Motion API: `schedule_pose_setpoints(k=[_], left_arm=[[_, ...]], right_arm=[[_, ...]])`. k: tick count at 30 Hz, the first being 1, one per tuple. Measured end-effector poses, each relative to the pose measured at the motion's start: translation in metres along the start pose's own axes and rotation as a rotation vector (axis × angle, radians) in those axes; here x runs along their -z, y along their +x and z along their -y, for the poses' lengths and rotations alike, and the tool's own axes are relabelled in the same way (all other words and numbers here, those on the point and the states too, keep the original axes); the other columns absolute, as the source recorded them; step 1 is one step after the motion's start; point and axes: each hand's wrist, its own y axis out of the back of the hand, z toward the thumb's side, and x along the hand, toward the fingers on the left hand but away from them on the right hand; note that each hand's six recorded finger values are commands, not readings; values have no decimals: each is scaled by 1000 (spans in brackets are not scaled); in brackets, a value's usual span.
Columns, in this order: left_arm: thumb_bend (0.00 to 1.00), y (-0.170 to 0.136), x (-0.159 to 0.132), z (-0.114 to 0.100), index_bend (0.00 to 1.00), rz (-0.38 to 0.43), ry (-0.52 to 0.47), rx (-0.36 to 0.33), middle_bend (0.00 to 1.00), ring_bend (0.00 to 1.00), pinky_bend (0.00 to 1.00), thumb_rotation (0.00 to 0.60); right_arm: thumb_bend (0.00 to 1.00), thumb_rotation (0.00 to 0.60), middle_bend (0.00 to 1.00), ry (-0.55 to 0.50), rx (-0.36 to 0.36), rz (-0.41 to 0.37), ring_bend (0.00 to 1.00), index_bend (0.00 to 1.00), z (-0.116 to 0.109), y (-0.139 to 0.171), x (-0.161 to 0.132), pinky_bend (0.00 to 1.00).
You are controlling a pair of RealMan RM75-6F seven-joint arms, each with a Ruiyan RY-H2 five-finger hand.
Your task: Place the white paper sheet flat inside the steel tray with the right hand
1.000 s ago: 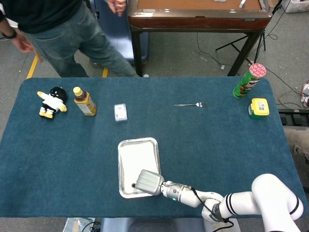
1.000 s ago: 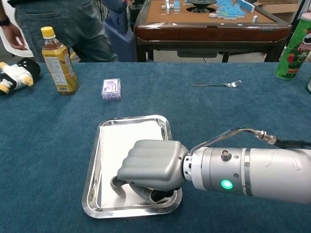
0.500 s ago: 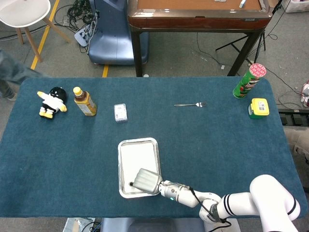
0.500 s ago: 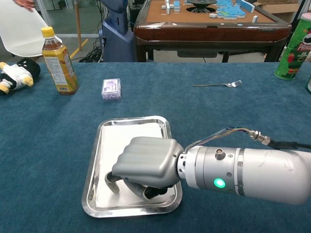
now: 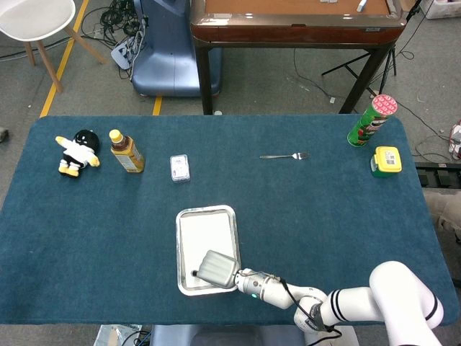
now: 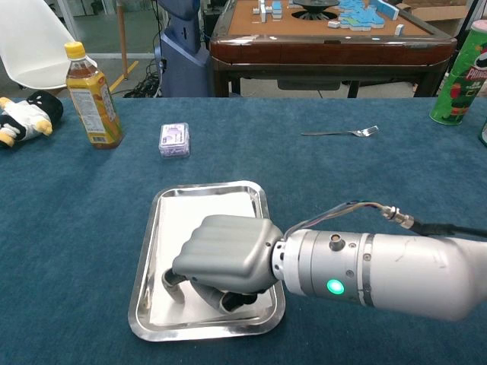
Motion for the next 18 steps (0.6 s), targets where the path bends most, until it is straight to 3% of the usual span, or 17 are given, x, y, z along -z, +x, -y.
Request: schedule_pose_setpoints(k=[18], left_arm=[[278,0,1,-1,579,-2,-2,-6,453,386,546,600]], right_arm=[[1000,600,1000,-20,9,2,1000,352,-3,-4,-1,1000]])
